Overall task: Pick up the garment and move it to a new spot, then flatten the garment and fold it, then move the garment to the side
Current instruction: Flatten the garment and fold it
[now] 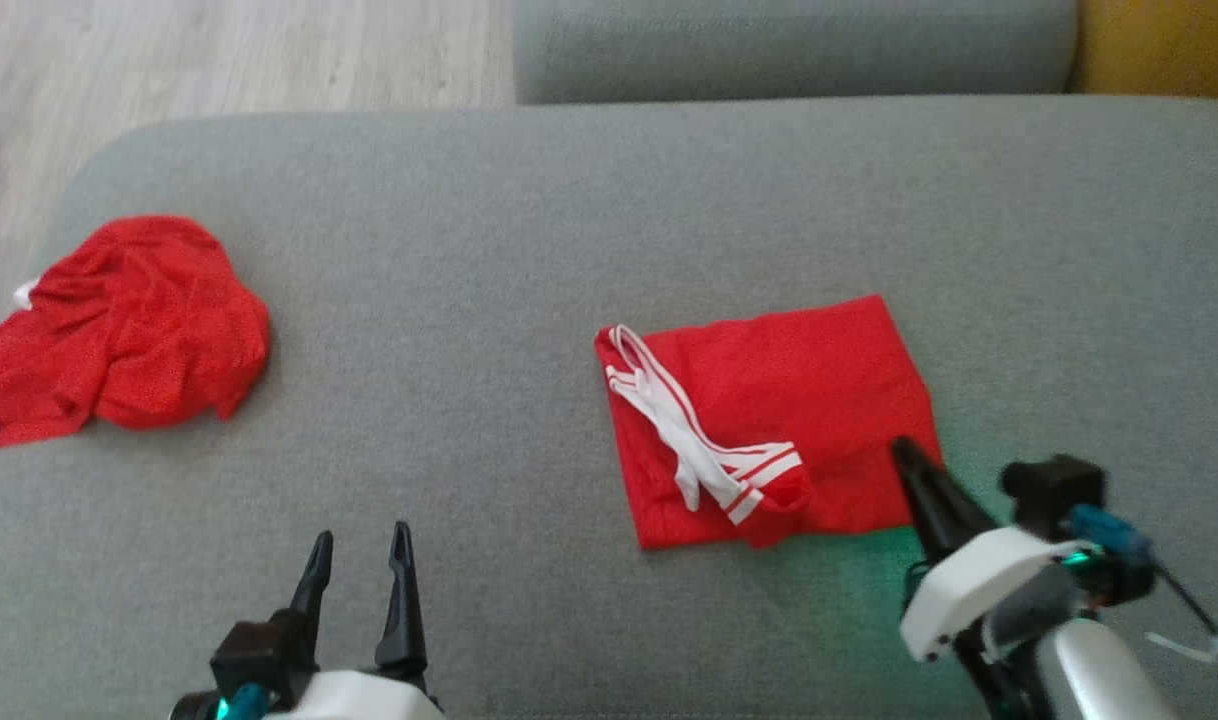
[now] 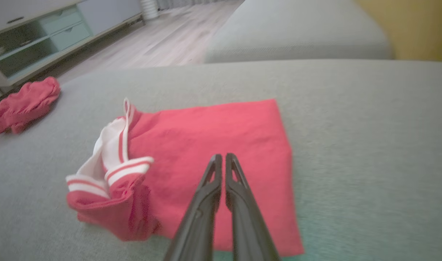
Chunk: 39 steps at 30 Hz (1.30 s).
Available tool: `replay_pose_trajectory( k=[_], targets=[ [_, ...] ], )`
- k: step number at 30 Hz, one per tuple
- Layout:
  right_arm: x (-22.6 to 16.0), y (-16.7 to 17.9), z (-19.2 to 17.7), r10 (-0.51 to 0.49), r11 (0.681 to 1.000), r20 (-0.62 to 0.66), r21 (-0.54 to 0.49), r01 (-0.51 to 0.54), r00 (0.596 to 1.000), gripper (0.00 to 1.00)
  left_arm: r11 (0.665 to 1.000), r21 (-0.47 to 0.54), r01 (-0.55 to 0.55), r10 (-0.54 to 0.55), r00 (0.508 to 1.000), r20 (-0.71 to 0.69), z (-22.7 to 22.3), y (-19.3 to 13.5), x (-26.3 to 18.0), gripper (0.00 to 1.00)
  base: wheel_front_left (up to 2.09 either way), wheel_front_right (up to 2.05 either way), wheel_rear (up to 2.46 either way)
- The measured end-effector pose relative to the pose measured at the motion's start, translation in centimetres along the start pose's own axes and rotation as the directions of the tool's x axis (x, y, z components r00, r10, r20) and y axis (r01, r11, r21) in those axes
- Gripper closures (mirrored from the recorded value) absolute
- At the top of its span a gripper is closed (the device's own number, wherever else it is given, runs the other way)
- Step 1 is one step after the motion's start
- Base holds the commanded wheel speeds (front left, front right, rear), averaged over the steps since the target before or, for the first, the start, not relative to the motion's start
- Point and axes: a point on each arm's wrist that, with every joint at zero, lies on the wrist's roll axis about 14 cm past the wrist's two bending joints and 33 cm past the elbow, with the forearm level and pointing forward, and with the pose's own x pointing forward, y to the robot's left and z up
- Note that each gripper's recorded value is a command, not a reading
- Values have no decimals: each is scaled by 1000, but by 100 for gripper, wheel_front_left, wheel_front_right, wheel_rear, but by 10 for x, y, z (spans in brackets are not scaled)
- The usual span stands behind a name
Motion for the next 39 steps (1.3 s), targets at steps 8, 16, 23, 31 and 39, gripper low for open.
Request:
replay_pose_trajectory(
  k=[8,16,23,31,39],
  targets=[
    [41,59,-31,177,983,-109,-35,-182,978,100,999,12,-38,38,999,-7,-1,11,9,0,0,0,0],
    [40,125,-61,359,926,-215,-37,-375,908,100,998,10,-67,67,998,-4,0,19,4,0,0,0,0],
    [32,150,-67,430,890,-239,-51,-453,871,100,997,-2,-74,74,997,12,4,20,1,0,0,0,0],
    [35,135,-32,389,913,-83,-100,-396,918,100,998,-13,-64,65,997,48,14,17,-1,0,0,0,0],
    [9,49,9,163,978,148,-151,-141,975,0,999,-4,-49,49,997,64,15,15,-14,0,0,0,0]
  ],
)
